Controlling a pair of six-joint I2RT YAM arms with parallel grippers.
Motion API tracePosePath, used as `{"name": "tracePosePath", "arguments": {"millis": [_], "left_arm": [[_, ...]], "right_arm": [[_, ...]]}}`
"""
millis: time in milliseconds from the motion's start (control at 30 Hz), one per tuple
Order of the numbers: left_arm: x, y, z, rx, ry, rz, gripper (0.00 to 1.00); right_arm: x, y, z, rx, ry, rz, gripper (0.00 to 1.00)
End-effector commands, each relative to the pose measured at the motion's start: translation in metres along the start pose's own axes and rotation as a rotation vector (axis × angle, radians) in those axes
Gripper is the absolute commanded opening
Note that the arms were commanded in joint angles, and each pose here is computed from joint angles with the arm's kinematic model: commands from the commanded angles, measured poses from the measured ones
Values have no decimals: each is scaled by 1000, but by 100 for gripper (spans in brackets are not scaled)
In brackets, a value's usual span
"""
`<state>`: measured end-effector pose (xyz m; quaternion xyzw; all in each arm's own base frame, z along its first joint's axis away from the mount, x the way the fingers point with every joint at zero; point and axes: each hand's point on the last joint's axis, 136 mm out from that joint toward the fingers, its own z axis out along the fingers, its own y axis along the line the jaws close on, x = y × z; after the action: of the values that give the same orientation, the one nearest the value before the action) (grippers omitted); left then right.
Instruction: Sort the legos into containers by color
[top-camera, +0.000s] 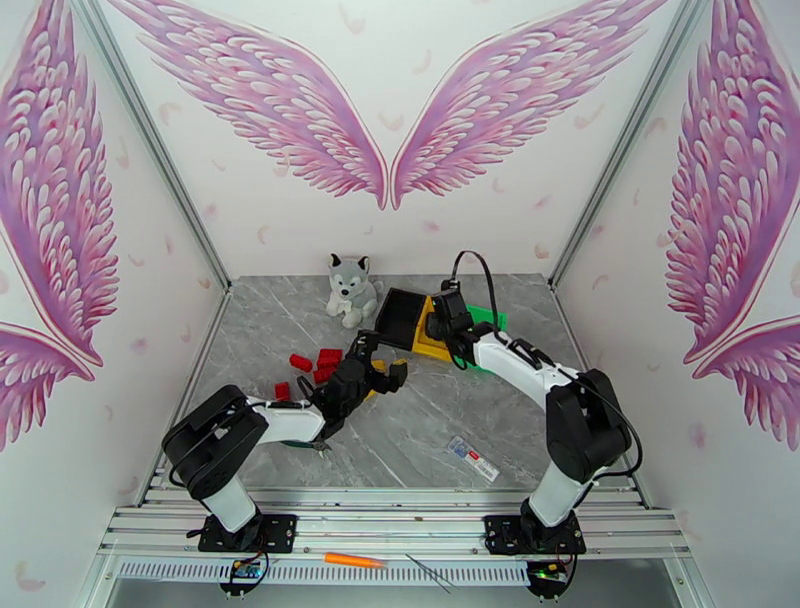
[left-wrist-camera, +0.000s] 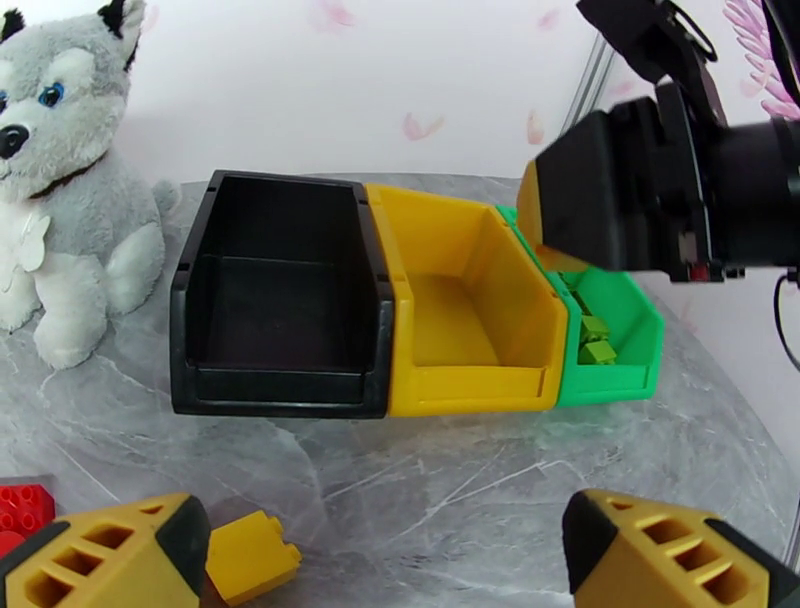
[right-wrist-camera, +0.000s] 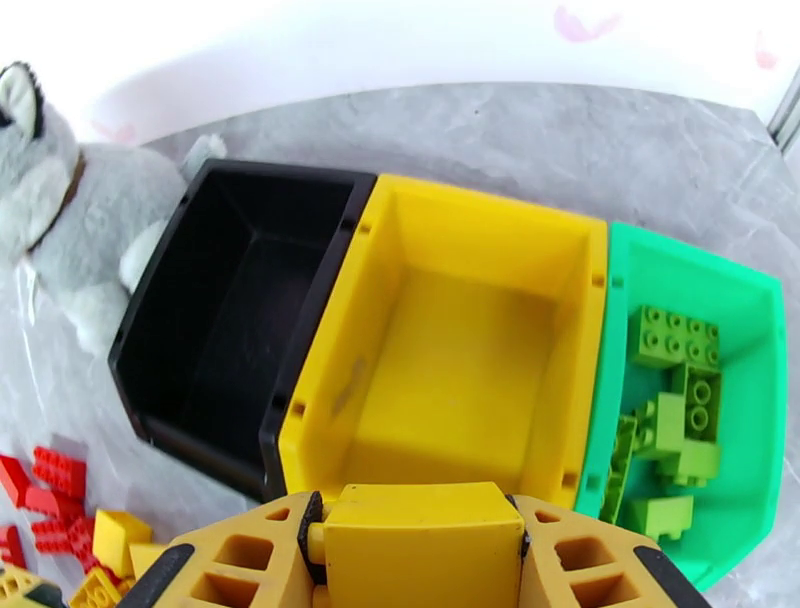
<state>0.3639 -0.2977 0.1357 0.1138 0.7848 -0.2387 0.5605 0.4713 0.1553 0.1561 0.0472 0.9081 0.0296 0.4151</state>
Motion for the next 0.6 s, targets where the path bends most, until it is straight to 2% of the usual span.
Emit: {"name": "tracePosePath", "arguments": {"millis": [0, 133, 200, 400, 567], "left_arm": [[-6, 2, 6, -25, -8, 24, 99], [-9, 9, 2, -36, -14, 12, 99], [-10, 14, -1, -43, -19, 6, 99], [-9, 30, -12, -68, -26, -28, 99], [-7, 56, -25, -82, -35, -118, 99]], "right_arm": [[3, -12, 16, 50, 55, 9, 40], [-1, -10, 21, 51, 63, 0, 58], [-1, -8, 19, 38, 62, 4, 64], [6, 8, -2, -8, 34, -27, 75], [32, 33, -21, -56, 30, -90, 82]]}}
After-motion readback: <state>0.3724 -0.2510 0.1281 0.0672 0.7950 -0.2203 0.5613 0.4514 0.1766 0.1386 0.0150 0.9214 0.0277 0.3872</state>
